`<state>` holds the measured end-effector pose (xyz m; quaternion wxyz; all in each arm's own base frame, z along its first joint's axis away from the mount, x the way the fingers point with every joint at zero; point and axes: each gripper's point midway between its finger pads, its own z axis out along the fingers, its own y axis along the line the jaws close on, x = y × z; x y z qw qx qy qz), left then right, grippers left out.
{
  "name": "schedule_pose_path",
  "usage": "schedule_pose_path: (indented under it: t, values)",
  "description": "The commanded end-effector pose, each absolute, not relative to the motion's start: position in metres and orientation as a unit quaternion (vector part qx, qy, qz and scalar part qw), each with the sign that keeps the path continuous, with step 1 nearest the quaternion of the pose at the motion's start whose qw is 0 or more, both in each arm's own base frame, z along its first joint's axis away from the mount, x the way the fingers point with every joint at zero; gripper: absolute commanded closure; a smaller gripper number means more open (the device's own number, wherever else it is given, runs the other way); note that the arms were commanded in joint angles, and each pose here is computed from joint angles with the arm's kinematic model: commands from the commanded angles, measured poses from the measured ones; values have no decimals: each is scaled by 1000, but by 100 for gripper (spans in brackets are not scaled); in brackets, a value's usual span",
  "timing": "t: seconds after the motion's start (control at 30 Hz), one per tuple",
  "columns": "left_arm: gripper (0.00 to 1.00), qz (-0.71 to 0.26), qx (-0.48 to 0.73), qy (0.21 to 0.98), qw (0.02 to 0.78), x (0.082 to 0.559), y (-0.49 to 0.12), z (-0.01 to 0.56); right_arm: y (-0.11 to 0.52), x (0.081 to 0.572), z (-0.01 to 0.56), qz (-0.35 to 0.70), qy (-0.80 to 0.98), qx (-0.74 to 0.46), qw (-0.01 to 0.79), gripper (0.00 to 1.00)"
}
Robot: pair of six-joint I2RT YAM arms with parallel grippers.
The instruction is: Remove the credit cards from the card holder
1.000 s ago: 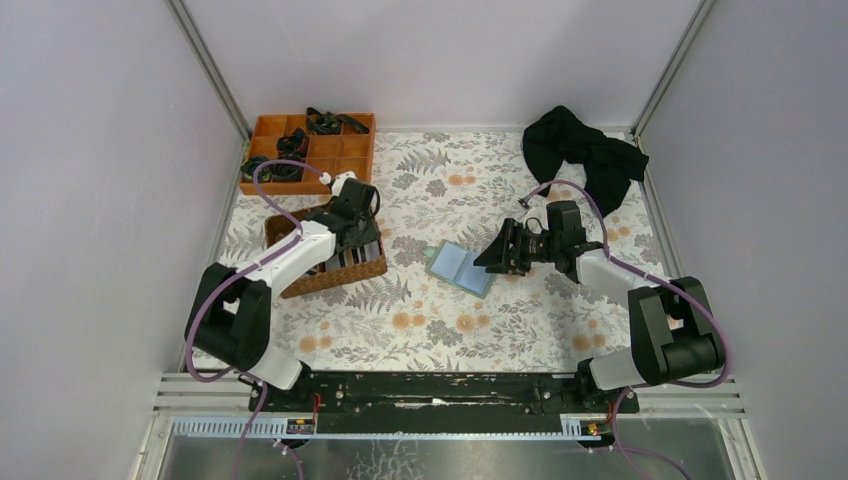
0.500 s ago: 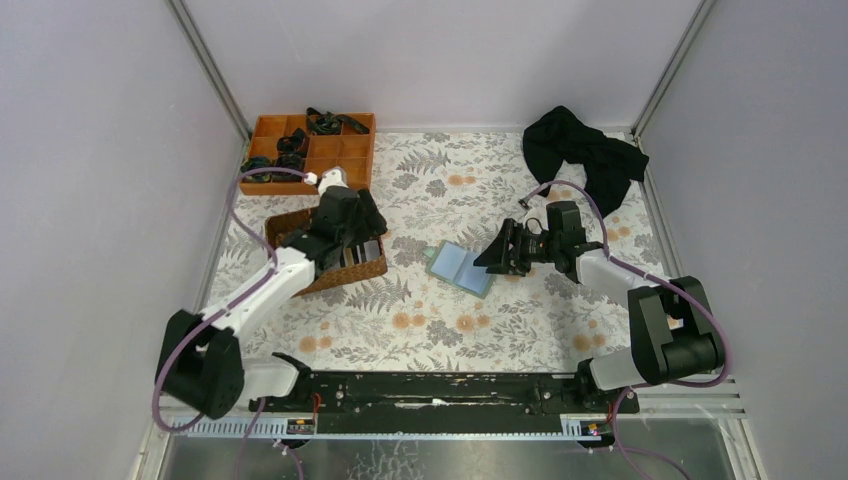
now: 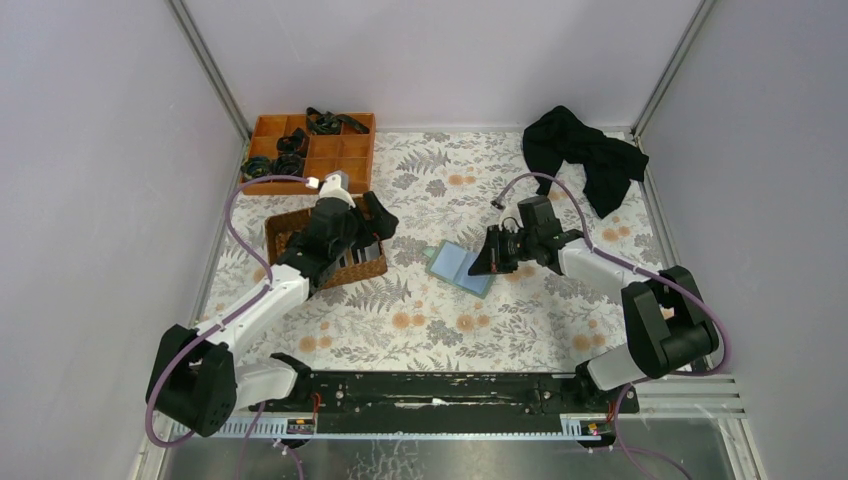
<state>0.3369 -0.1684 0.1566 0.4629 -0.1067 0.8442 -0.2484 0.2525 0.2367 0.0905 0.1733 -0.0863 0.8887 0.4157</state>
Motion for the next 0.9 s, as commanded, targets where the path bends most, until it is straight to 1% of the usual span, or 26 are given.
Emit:
schedule_pose_path:
  t: [0.0,0.2,0.23,0.27,0.33,0.37,0.4,0.43,0.47,0.63,0.87]
  values:
    - [0,-273,-99,821,491,342,-176,178,239,266,90,394,895,-93,187,100]
    - [0,-268,-102,825,487,341,-174,174,231,272,89,367,903,-90,203,99]
    - [0,-267,-101,826,486,342,-174,173,230,272,89,362,905,-91,205,96]
    - [0,-269,-100,827,484,342,-175,173,230,273,90,360,905,-93,208,85]
    - [0,-271,-97,827,482,343,-177,173,228,275,91,355,906,-93,211,55]
    - [0,-272,-96,828,480,343,-178,172,228,276,92,354,906,-93,213,38]
    - [0,-272,-97,828,480,343,-178,172,228,277,93,353,906,-92,215,26]
    - [0,-272,-98,829,479,343,-178,172,228,277,93,353,906,-92,216,19]
    - [0,-271,-99,830,478,343,-178,171,228,277,93,352,906,-91,217,13]
    - [0,-265,-104,830,479,343,-175,170,227,277,91,349,907,-90,216,3]
    - [0,-256,-114,839,467,342,-173,166,223,274,88,342,909,-91,219,1]
